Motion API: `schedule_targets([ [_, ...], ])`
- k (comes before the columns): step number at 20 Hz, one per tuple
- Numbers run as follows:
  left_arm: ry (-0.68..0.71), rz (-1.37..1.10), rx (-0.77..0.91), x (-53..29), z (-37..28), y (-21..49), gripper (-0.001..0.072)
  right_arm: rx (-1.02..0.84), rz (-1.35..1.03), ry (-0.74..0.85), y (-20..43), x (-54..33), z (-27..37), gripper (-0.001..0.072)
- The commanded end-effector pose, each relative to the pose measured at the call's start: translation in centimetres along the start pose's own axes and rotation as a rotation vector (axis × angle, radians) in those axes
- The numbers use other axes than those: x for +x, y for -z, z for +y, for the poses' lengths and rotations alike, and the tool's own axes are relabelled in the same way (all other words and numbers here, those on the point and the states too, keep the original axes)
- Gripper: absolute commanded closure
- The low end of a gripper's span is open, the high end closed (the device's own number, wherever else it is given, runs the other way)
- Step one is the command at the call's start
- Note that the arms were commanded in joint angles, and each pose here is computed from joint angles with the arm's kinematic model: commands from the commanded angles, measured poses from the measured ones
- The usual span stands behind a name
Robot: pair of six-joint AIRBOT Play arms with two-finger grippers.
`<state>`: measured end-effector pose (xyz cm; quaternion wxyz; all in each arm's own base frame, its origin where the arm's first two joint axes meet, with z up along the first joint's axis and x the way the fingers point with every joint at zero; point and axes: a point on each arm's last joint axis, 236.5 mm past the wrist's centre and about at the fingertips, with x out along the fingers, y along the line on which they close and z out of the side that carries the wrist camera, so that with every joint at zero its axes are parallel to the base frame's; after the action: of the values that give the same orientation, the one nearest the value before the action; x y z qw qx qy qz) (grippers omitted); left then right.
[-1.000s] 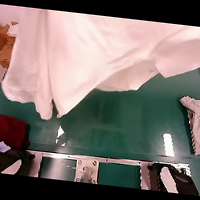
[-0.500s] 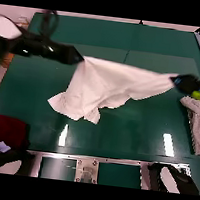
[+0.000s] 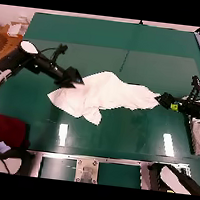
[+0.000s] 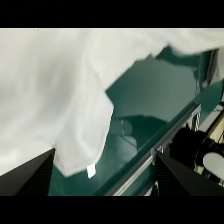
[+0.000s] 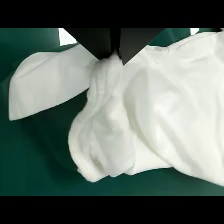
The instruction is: Fold the shirts.
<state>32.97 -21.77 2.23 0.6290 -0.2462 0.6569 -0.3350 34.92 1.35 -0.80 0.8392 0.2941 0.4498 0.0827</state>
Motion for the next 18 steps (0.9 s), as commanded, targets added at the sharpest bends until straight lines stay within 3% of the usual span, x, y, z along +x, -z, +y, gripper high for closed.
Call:
schedule_targets([
  [1,-0.114,0.103,-0.106,2.9,2.5,6.7,-0.0004,0.011,0.003,0.01,-0.7,0.6,-0.8,0.069],
  [4,-0.177,-0.024,-0.156,7.8,4.1,7.6,-0.0004,0.017,0.012,0.01,-0.5,0.8,-1.0,0.069],
  [7,-0.149,-0.141,-0.156,12.4,2.4,7.1,-0.0004,0.017,0.011,0.011,-0.6,0.8,-1.0,0.069],
  [12,-0.154,-0.159,-0.15,17.3,1.2,8.2,-0.0003,0.006,0.011,0.01,-0.6,0.8,-0.9,0.069],
  [13,-0.159,-0.156,-0.169,17.5,1.5,8.3,0.005,-0.001,0.012,0.01,-0.6,0.8,-1.0,0.069],
  [14,-0.163,-0.165,-0.162,17.4,1.6,8.0,0.0277,-0.001,0.012,0.01,-0.6,0.8,-0.9,0.069],
  [16,-0.164,-0.189,-0.141,17.2,1.5,7.3,0.0589,0.003,0.011,0.005,-0.6,0.8,-0.8,0.069],
  [17,-0.165,-0.19,-0.13,17.2,1.5,7.3,0.0681,0.003,0.01,0.004,-0.6,0.8,-0.8,0.069],
  [18,-0.166,-0.186,-0.118,17.2,1.5,7.4,0.0683,0.003,0.011,0.005,-0.6,0.8,-0.8,0.069],
])
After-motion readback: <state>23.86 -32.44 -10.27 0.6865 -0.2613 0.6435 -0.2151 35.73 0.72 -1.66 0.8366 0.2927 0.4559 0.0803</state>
